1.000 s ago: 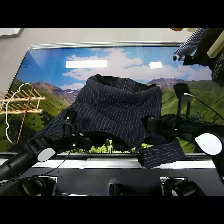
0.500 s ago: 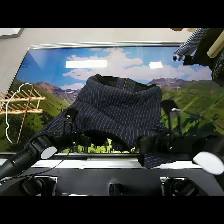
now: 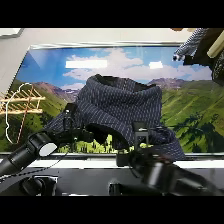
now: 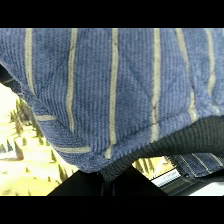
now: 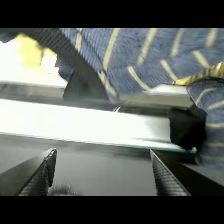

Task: Fold the clothes and pants, and hang the long-sleeved shirts on hangers.

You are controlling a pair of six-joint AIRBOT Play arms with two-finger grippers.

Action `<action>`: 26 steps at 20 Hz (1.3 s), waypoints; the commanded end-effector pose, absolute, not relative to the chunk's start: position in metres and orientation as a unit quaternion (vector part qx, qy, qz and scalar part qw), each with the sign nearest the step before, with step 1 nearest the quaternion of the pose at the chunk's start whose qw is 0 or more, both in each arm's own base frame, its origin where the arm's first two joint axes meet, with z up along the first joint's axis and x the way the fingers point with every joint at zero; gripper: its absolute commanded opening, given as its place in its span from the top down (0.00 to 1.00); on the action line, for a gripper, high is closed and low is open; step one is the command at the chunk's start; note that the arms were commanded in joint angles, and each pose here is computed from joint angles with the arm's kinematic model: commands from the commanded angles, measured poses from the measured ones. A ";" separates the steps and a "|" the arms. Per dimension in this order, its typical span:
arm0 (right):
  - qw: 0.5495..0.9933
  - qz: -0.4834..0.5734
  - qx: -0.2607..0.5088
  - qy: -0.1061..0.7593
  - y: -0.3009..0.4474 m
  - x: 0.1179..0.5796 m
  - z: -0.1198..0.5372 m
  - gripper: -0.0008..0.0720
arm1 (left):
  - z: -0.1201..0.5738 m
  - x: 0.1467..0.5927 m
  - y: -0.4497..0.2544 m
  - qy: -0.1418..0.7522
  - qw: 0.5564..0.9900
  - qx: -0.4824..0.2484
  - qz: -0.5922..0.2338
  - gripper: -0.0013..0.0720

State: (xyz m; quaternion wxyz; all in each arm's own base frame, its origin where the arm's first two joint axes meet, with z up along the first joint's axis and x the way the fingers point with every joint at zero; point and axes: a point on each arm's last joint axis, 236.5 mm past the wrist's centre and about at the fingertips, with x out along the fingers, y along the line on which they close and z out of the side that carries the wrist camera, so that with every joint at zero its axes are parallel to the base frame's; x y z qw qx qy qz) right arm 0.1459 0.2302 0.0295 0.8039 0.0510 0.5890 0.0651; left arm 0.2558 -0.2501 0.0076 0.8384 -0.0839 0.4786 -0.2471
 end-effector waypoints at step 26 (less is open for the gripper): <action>0.913 -0.085 0.127 0.379 0.087 0.257 0.260 0.97 | 0.207 0.277 -0.238 0.414 0.872 -0.063 -0.254 0.98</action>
